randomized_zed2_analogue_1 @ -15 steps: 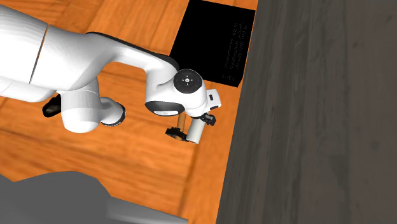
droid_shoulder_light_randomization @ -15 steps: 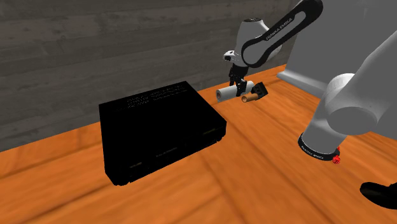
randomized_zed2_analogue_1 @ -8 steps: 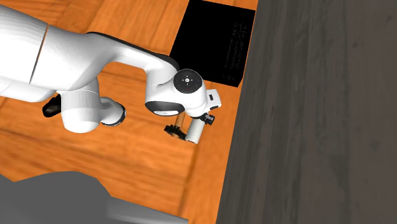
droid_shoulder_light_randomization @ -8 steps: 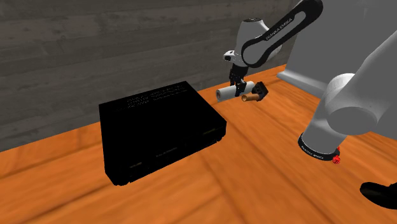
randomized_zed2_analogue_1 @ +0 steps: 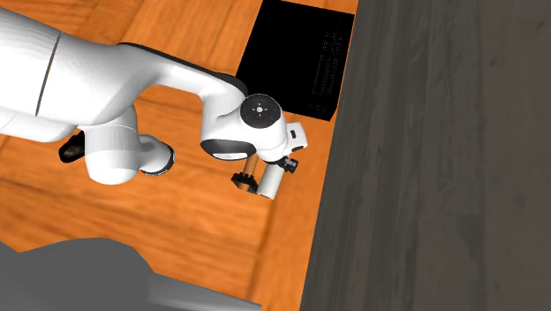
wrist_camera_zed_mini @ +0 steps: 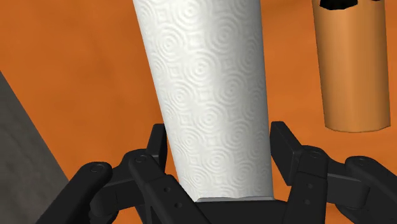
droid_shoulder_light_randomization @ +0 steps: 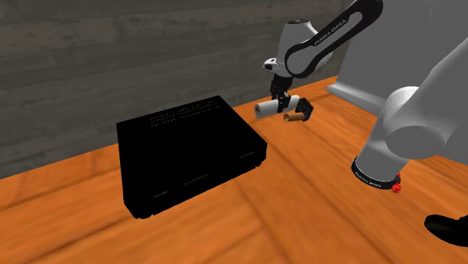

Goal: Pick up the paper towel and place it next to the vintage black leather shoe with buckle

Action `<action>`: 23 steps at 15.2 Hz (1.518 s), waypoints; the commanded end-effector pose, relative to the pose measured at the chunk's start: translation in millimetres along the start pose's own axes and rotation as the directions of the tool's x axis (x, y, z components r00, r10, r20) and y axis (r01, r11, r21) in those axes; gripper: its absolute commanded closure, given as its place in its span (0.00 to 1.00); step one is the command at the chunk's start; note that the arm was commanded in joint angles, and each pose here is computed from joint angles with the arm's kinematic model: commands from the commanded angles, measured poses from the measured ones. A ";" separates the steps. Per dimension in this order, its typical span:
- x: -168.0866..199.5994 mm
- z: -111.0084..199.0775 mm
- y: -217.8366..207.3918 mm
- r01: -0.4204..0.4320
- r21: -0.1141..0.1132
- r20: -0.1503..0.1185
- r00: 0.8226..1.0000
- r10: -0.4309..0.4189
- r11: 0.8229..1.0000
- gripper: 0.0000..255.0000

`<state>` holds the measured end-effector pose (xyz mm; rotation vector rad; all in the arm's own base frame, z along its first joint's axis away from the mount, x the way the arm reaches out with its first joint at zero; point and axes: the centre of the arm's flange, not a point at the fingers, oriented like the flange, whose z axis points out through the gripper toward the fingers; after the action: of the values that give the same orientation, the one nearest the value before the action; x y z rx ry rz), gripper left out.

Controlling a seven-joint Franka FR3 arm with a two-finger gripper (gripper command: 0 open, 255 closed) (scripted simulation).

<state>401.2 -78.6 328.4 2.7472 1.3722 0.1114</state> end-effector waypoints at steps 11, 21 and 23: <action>1.7 -62.4 6.0 0.000 0.000 0.000 1.000 0.000 1.000 1.00; 3.5 -114.9 11.0 0.000 0.000 0.000 1.000 0.000 1.000 1.00; 3.9 -125.4 12.0 0.000 0.000 0.000 1.000 0.000 1.000 1.00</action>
<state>400.6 -78.9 449.3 2.7473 1.3719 0.1114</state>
